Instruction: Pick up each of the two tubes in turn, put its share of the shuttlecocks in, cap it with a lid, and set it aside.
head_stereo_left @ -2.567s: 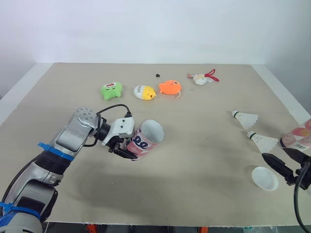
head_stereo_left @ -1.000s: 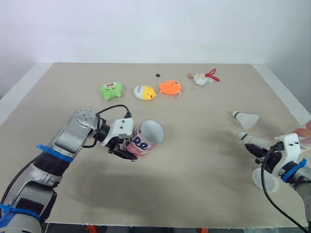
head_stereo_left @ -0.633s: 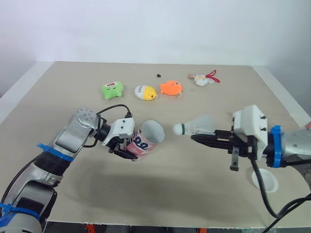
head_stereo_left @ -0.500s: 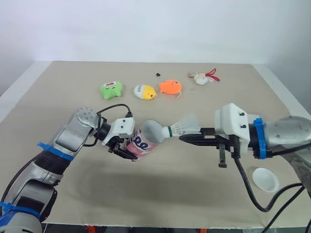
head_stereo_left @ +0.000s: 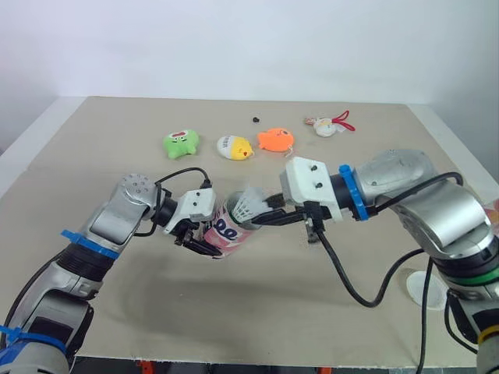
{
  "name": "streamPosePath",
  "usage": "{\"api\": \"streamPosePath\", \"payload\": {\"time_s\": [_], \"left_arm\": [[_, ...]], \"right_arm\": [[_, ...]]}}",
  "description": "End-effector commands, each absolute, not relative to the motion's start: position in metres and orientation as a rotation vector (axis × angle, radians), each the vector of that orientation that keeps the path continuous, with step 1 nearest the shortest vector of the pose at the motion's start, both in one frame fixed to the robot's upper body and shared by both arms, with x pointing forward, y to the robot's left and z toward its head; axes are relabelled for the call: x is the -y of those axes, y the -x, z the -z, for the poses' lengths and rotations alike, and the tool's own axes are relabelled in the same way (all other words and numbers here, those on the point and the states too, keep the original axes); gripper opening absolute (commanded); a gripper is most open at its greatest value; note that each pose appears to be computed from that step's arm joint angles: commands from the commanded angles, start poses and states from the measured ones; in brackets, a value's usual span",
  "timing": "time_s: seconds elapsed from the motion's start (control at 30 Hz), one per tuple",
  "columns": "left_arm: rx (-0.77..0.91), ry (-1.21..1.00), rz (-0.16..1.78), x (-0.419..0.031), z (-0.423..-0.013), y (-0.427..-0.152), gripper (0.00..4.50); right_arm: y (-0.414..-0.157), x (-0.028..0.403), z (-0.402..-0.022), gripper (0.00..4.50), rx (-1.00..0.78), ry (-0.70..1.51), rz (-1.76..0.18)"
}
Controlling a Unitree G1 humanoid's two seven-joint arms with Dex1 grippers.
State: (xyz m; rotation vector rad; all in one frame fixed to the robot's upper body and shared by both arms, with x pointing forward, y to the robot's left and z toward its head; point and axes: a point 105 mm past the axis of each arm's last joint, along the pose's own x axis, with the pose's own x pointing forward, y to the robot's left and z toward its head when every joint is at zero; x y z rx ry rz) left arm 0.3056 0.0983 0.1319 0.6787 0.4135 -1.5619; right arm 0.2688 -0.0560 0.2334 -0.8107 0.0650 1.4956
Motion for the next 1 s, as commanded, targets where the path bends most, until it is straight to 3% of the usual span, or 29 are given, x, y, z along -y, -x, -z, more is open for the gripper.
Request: {"api": "streamPosePath", "payload": {"time_s": [0.03,0.07,0.37,0.5,0.63,0.8,1.0], "left_arm": [[-0.487,-0.675,1.543,-0.101,-0.114,-0.303,2.83],[-0.487,-0.675,1.543,-0.101,-0.114,-0.303,2.83],[-0.489,-0.67,1.542,-0.102,-0.115,-0.301,2.83],[-0.492,-0.662,1.536,-0.103,-0.114,-0.299,2.83],[-0.503,-0.649,1.535,-0.104,-0.112,-0.296,2.83],[-0.503,-0.651,1.541,-0.105,-0.111,-0.295,2.83],[-0.501,-0.654,1.548,-0.103,-0.11,-0.295,2.83]], "right_arm": [[-0.259,0.051,-0.25,2.68,-0.018,0.745,-1.575],[-0.258,0.052,-0.255,2.98,-0.008,0.704,-1.584],[-0.248,0.096,-0.284,2.98,0.066,0.443,-1.465],[-0.265,0.141,-0.287,2.98,0.094,0.359,-1.145],[-0.286,0.222,-0.259,2.98,0.048,0.312,-0.644],[-0.286,0.276,-0.22,2.98,-0.045,0.291,-0.334],[-0.294,0.31,-0.186,2.98,-0.114,0.258,-0.15]]}}
